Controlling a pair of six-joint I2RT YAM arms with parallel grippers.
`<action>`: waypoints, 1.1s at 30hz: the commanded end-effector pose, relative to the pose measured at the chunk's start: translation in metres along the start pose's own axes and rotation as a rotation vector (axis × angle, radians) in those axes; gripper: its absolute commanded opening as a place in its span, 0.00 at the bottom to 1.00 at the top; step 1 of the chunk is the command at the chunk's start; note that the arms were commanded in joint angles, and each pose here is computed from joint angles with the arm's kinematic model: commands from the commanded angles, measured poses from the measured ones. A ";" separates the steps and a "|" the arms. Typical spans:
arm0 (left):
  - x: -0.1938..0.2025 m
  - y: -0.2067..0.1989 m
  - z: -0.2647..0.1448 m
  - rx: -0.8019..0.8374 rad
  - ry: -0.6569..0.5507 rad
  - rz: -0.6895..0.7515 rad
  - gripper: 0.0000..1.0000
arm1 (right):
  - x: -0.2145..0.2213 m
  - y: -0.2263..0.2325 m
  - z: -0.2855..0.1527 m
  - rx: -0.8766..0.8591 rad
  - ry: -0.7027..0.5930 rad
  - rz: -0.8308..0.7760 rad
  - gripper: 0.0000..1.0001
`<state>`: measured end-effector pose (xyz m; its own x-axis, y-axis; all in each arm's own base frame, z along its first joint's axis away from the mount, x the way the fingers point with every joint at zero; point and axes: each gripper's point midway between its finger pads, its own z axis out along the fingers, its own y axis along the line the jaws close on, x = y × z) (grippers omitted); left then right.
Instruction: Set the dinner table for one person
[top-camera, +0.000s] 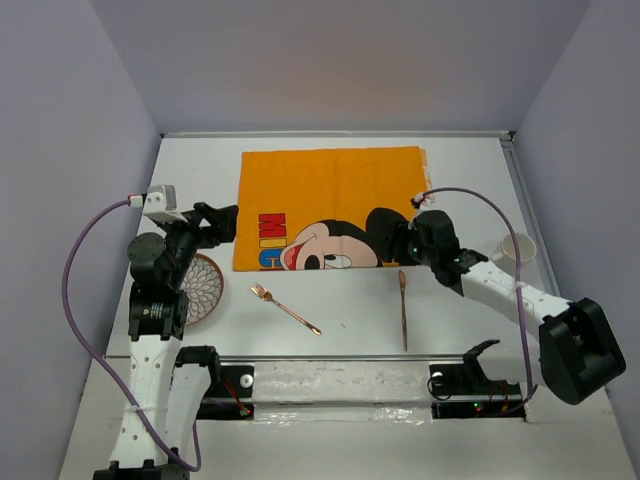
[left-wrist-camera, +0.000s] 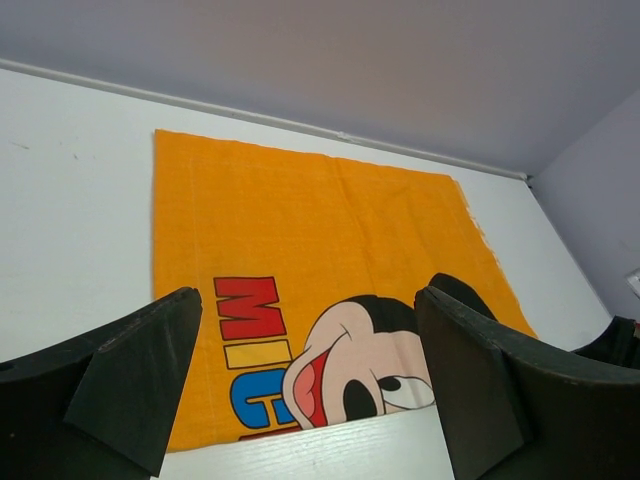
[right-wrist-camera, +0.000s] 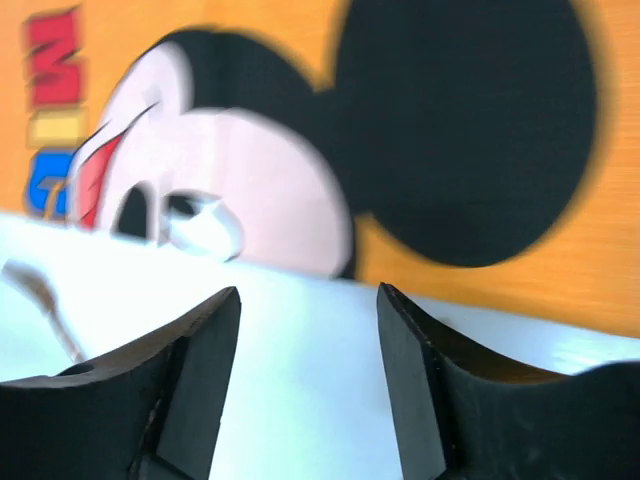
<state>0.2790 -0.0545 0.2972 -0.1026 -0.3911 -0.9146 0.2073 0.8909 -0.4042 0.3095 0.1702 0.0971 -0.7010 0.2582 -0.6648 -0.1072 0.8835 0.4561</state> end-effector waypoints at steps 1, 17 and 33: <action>-0.006 -0.020 -0.001 0.111 -0.015 0.034 0.99 | 0.027 0.059 -0.011 -0.149 0.024 -0.170 0.64; -0.009 -0.050 -0.008 0.269 -0.024 0.056 0.99 | 0.138 0.202 0.025 -0.304 0.167 -0.634 0.65; -0.103 -0.077 -0.025 0.188 -0.235 0.034 0.99 | 0.121 0.381 0.076 -0.528 0.208 -0.307 0.64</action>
<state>0.2634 -0.0837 0.3890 0.0294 -0.4182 -0.9079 0.3853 0.8428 -0.3758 0.2424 0.5335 0.1280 -0.6160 -0.1767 -0.7677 -0.6685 0.6327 0.3909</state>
